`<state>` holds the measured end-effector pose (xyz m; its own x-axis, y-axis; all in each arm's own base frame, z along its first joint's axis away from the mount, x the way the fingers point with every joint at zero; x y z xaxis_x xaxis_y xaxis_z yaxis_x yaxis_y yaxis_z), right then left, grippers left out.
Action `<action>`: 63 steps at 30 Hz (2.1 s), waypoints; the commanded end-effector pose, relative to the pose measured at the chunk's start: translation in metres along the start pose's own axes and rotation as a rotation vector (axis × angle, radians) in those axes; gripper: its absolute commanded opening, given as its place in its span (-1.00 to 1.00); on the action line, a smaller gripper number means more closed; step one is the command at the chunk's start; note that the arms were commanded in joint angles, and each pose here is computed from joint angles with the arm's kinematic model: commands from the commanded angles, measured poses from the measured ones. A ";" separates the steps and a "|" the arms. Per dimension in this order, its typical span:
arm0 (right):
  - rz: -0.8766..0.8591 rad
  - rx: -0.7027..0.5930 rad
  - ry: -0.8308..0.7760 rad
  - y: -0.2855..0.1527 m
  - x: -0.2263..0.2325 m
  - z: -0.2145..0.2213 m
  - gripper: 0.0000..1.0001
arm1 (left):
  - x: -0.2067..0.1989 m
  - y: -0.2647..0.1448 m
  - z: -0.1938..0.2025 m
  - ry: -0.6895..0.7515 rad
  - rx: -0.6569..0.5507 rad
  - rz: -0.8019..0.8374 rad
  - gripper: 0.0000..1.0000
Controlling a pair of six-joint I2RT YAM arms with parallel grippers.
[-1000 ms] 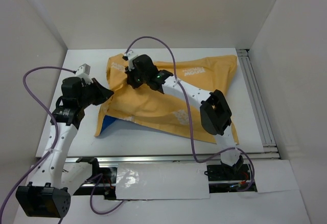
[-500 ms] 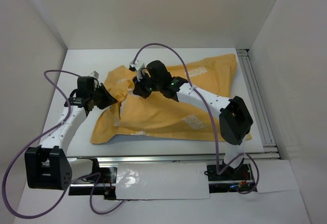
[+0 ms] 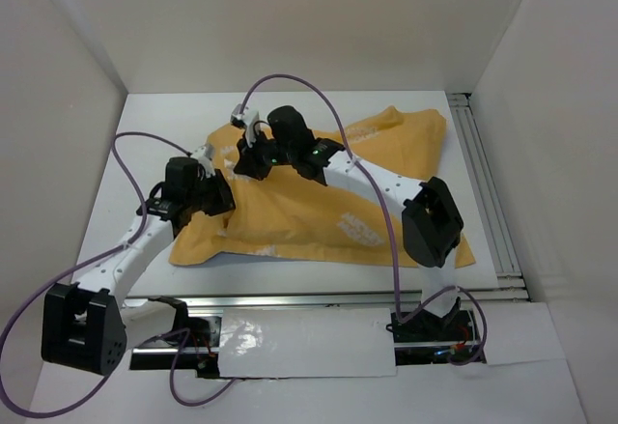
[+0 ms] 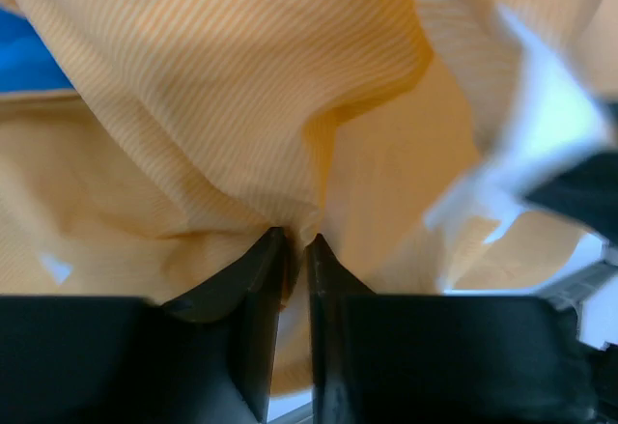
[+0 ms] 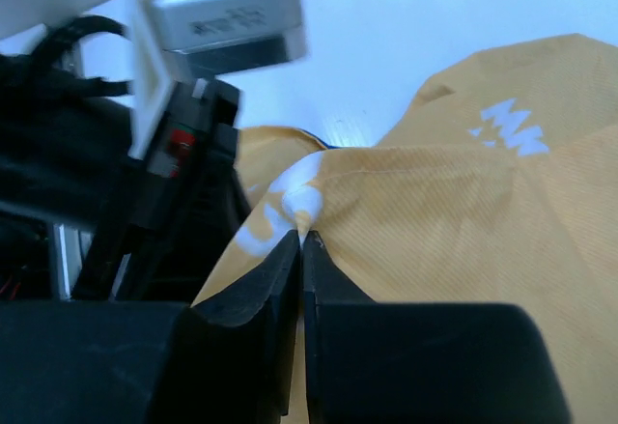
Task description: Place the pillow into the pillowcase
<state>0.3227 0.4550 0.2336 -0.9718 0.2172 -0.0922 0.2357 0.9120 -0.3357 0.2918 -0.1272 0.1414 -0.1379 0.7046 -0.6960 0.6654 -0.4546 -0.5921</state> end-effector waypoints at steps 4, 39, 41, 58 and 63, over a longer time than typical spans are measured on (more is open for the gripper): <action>0.194 0.040 0.049 0.013 -0.036 -0.003 -0.71 | 0.025 -0.052 -0.043 -0.250 -0.275 -0.340 0.24; 1.311 0.243 0.643 -0.389 -0.269 0.124 1.00 | 0.100 0.157 -0.232 -0.480 -0.175 -0.501 1.00; 1.367 0.217 0.751 -0.410 -0.275 0.144 1.00 | 0.106 0.165 -0.232 -0.517 -0.190 -0.509 1.00; 1.444 0.263 1.099 -0.403 -0.355 0.284 1.00 | 0.134 0.197 -0.209 -0.476 -0.112 -0.497 -1.00; 1.493 0.312 1.140 -0.404 -0.357 0.306 1.00 | 0.126 0.184 -0.205 -0.412 -0.148 -0.463 -1.00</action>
<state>0.5753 -0.0837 0.0953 0.4194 0.9009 0.1116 0.6377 -0.2048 -0.7426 0.5645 -0.0073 0.0365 -0.7023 0.4754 -0.5299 0.5789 -0.0520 -0.8137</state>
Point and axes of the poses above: each gripper's point midway between its finger pads, its own y axis out along the fingers, its own x axis along the line the jaws close on, z = x × y, the point moved 1 cm from there along -y, back along the fingers, and after that the axes turned 15 degrees about -y, right-handed, at the moved point
